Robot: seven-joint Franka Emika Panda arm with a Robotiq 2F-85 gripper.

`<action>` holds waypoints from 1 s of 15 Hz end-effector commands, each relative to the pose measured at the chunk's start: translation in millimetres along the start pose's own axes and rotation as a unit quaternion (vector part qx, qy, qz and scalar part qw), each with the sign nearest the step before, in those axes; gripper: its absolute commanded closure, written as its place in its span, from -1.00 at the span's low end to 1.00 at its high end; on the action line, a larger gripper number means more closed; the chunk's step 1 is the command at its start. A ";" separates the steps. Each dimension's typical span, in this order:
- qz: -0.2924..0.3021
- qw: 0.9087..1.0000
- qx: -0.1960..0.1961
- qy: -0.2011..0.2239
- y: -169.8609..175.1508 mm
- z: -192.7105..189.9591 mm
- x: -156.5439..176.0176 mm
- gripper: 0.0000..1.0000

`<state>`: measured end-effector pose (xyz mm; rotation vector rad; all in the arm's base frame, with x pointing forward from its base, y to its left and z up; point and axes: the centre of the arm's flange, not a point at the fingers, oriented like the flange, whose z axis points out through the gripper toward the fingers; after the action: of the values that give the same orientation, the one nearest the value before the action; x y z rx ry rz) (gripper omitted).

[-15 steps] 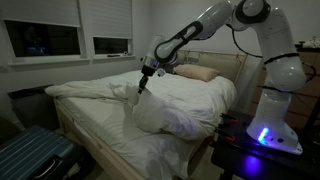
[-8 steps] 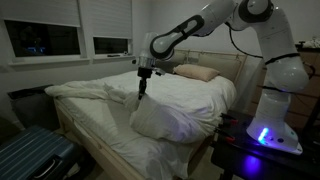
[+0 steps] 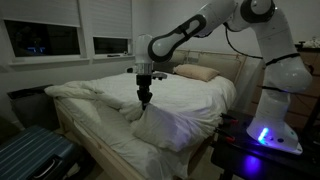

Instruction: Spread the corner of the bed well

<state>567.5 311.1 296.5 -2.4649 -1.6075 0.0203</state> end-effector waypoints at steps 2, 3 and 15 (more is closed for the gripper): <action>-0.079 0.997 0.019 -0.010 -45.8 -5.0 50.8 0.98; -0.092 0.995 0.020 -0.015 -53.5 -1.7 55.1 0.98; -0.251 0.967 0.018 -0.030 -105.4 18.0 89.3 0.98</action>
<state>532.9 371.7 277.4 -2.1577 -2.1533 0.1028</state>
